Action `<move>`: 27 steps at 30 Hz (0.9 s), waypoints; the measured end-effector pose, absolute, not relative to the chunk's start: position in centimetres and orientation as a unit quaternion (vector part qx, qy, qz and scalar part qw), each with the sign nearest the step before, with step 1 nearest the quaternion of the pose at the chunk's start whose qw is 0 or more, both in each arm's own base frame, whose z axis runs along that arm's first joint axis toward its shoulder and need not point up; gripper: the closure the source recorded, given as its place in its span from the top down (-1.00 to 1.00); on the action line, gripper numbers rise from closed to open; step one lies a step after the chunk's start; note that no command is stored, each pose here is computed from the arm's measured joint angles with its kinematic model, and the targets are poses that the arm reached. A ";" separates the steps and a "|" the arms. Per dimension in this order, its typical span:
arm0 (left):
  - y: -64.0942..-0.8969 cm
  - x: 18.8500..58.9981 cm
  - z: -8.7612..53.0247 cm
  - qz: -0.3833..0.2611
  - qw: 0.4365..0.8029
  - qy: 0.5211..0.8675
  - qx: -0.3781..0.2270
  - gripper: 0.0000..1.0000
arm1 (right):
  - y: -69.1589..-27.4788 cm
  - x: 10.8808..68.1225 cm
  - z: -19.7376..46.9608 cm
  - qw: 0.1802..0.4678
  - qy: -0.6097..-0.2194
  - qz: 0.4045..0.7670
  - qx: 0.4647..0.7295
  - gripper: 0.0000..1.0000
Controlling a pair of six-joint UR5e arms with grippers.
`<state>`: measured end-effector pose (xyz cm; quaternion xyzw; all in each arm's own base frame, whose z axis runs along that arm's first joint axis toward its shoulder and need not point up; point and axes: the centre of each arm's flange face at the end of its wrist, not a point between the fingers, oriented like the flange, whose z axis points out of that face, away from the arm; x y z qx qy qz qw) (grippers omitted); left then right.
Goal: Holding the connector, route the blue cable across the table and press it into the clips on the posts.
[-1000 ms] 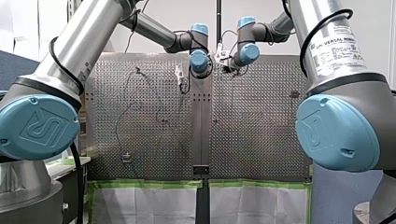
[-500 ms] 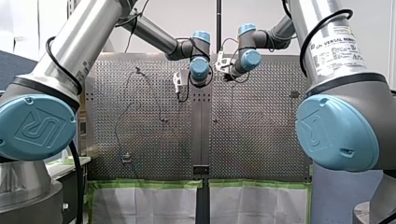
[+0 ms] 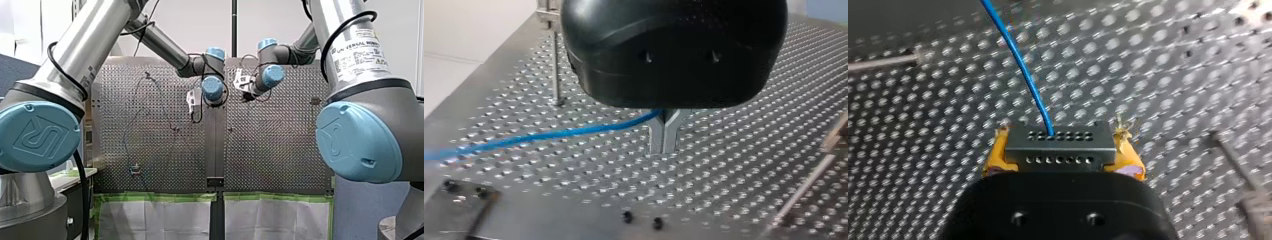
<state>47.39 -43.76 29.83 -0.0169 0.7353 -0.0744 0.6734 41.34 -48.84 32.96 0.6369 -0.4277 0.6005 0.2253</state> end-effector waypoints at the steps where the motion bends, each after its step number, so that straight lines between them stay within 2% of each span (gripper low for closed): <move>1: -43.8 47.4 28.8 -0.077 0.670 0.738 -0.013 -1.00 | -48.9 41.1 32.5 0.225 -0.430 0.599 0.637 -1.00; 13: -43.3 46.3 18.7 -0.085 0.637 0.766 0.018 -1.00 | -48.7 39.6 26.0 0.213 -0.458 0.558 0.658 -1.00; 19: -42.8 45.7 17.1 -0.090 0.636 0.766 0.018 -1.00 | -48.8 39.1 23.5 0.210 -0.465 0.544 0.666 -1.00; 27: -43.7 46.6 18.0 -0.126 0.649 0.750 0.023 -1.00 | -49.0 38.7 21.8 0.211 -0.468 0.531 0.674 -1.00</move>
